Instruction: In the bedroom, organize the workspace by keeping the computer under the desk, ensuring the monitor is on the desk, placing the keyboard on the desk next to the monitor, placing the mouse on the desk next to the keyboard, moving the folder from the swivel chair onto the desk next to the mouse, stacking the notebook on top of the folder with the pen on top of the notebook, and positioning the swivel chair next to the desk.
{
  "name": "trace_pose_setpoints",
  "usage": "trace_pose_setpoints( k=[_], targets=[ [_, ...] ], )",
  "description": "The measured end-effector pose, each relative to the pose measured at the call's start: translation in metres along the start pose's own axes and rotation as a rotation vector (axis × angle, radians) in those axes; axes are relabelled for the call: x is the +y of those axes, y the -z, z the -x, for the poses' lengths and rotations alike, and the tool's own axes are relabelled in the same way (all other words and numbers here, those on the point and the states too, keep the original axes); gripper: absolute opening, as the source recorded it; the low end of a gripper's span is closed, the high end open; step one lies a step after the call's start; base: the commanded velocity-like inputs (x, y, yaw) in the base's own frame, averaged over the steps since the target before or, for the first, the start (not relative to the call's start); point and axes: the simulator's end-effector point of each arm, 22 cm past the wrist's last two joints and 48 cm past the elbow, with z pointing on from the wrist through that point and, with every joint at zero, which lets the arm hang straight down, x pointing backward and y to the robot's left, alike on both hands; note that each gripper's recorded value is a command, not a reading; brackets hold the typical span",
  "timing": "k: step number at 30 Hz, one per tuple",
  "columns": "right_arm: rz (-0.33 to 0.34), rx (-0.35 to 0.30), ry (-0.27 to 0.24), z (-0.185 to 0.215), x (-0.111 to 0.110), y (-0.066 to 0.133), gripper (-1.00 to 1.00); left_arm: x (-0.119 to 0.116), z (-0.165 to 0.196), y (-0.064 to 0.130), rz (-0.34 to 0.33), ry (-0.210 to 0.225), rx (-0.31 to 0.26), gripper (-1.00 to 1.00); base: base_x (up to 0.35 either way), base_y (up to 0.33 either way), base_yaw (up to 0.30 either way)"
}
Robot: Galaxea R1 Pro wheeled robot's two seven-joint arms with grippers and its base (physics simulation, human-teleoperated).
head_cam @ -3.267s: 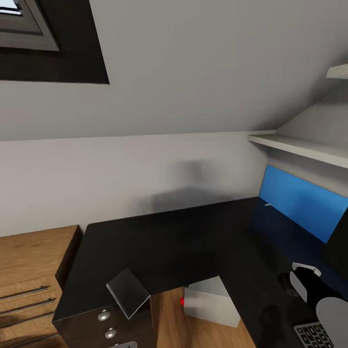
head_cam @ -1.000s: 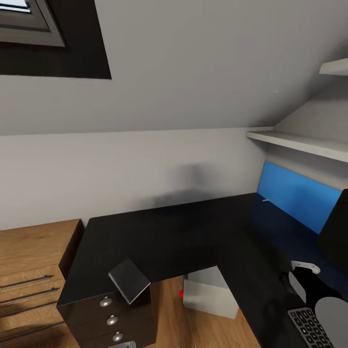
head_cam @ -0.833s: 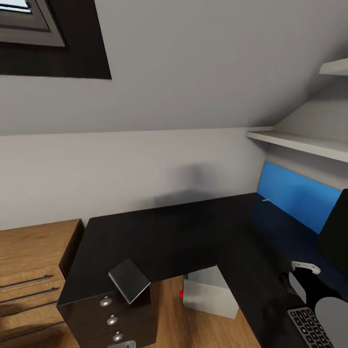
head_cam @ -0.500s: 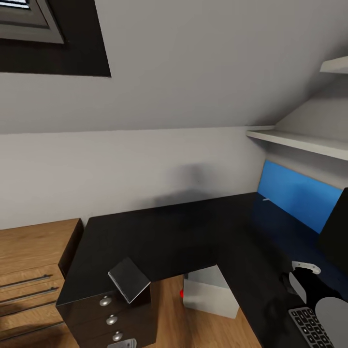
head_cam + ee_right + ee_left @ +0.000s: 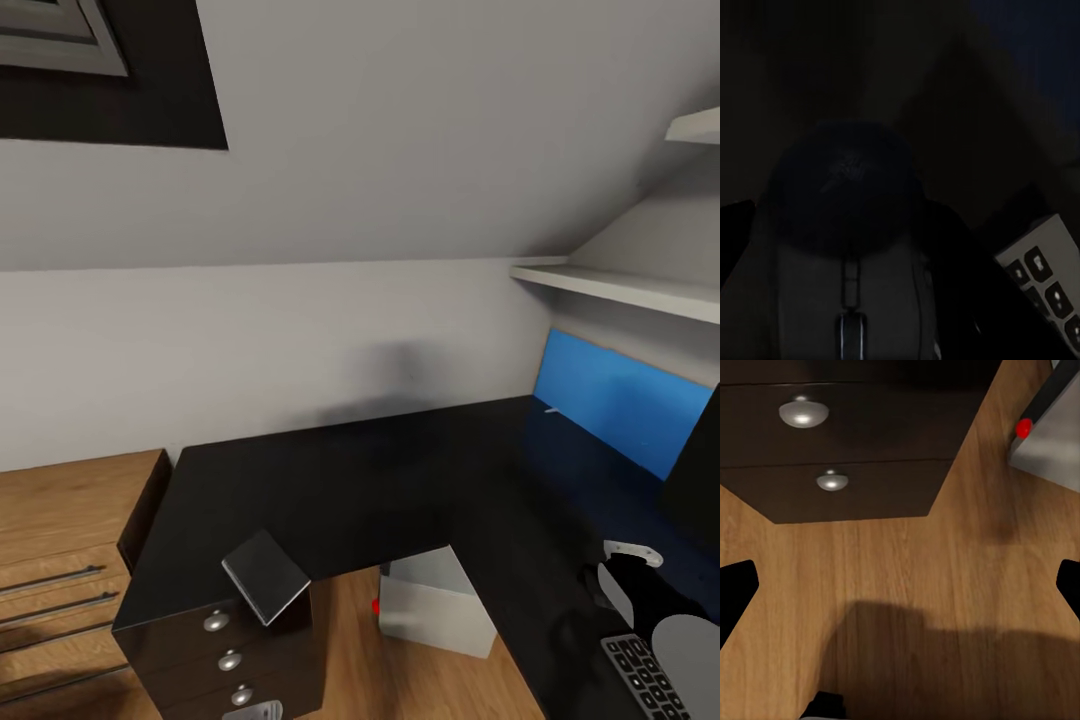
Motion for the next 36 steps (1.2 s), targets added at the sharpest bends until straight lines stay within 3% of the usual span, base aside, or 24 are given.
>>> trace_pose_setpoints(
  k=[14,23,36],
  targets=[
    [-0.001,-0.009,-0.002,-0.004,0.005,-0.013,-1.00,0.002,-0.007,-0.014,0.005,0.002,-0.003,1.00,0.000,0.000,0.000],
    [-0.002,-0.104,-0.019,0.016,0.004,-0.012,-1.00,0.003,-0.007,-0.015,0.007,0.002,-0.003,1.00,0.000,0.000,0.000],
    [-0.002,-0.105,-0.020,0.014,0.006,-0.016,-1.00,0.003,-0.009,-0.018,0.007,0.002,-0.003,1.00,0.000,0.000,0.000]
  ],
)
